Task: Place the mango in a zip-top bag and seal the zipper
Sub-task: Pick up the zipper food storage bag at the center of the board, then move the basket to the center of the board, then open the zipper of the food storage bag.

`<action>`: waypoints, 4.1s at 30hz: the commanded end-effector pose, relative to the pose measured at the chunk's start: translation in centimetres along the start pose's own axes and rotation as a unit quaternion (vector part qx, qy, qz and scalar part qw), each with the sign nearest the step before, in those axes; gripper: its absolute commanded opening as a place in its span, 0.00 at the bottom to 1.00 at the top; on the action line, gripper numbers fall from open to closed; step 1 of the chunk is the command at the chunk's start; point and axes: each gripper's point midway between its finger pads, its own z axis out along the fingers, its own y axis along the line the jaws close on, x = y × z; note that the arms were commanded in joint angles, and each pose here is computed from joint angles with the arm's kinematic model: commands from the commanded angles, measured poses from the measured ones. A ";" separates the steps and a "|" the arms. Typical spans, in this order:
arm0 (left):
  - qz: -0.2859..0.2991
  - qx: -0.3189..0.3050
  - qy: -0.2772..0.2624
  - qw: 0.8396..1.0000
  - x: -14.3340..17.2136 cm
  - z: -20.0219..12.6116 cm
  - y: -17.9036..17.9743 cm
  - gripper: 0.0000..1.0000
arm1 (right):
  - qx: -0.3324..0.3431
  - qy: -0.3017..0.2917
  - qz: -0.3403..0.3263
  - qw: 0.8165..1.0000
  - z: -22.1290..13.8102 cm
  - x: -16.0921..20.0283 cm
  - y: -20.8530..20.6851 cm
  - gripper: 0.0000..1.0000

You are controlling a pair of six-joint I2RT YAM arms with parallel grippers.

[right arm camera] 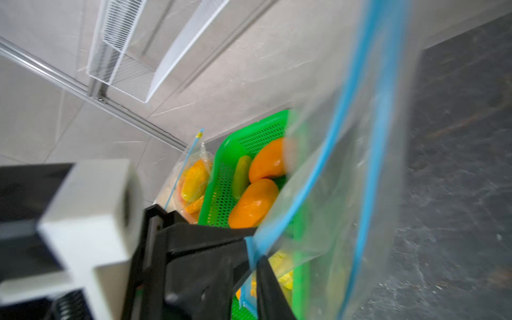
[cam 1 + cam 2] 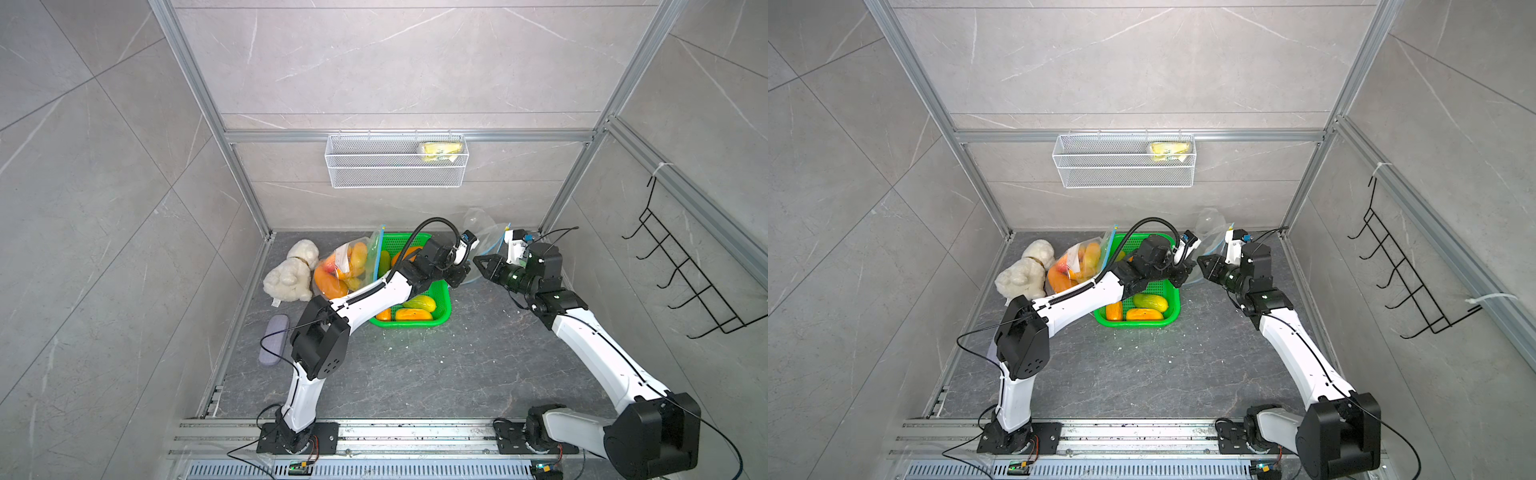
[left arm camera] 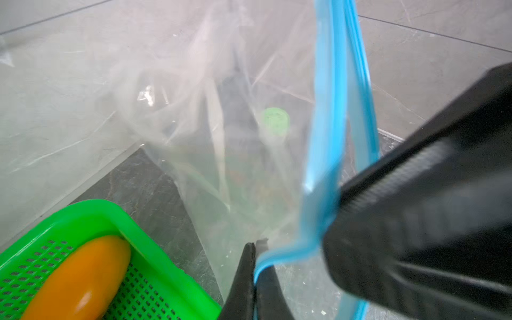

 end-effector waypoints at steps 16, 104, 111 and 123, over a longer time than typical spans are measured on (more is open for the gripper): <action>-0.116 -0.328 -0.153 0.925 -7.1 -23.9 14.0 0.00 | 0.052 0.183 -0.125 0.974 4.1 13.0 -0.5 0.60; -0.344 -0.227 -0.079 0.908 4.5 -13.5 11.0 0.00 | -0.045 0.075 -0.079 0.993 8.6 8.7 7.7 0.91; -0.340 -0.271 -0.109 0.894 3.9 -16.0 12.2 0.00 | 0.141 0.069 -0.093 0.983 10.1 8.9 0.7 0.46; -0.338 -0.374 -0.105 0.857 5.8 -19.2 14.6 0.00 | 0.226 0.107 -0.156 0.955 8.1 8.6 -1.9 0.00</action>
